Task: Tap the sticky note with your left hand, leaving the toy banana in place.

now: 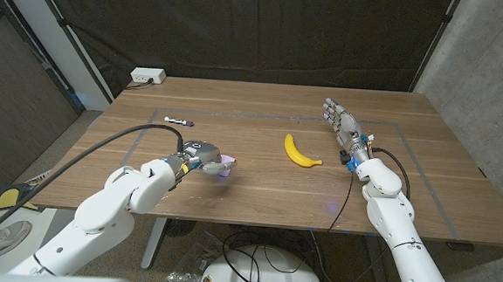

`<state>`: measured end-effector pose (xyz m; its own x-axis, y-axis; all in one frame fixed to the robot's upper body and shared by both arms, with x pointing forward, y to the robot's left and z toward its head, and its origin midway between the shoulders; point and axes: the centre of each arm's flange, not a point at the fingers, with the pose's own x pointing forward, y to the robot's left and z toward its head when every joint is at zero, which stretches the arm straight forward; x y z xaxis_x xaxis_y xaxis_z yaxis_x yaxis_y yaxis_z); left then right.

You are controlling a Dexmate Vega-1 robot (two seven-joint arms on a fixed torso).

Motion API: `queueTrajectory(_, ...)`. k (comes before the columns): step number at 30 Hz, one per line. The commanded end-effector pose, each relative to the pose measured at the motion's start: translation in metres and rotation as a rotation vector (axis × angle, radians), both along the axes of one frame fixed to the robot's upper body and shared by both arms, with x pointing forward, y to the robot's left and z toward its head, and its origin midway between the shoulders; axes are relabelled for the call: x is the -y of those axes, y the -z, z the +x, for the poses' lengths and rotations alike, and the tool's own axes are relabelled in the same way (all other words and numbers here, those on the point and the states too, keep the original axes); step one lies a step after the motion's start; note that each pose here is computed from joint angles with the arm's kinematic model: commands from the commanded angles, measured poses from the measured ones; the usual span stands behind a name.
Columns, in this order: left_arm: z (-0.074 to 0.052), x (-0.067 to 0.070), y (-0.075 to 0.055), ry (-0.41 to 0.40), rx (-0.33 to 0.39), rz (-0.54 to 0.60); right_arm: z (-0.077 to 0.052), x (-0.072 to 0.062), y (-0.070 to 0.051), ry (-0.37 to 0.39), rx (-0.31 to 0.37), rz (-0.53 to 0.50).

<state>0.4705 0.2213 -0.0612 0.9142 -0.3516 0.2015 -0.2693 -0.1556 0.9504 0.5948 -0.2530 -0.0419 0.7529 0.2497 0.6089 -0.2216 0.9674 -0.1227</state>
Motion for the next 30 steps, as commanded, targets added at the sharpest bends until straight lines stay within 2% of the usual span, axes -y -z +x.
queueTrajectory(1,0.0044,0.0028,0.0035,-0.029,-0.021,0.026,0.0006,0.0033,0.0038,-0.002,-0.004,0.006)
queueTrajectory(10,0.0046,0.005,0.0067,-0.052,-0.034,0.043,-0.004,0.0065,0.0083,0.0,-0.002,0.012)
queueTrajectory(18,0.0066,0.0066,0.0067,-0.029,-0.052,0.036,-0.0072,0.0084,0.0094,0.007,0.002,0.013)
queueTrajectory(30,0.0074,0.0051,0.0113,-0.049,-0.077,0.03,-0.0033,0.007,0.01,0.0,-0.005,0.01)
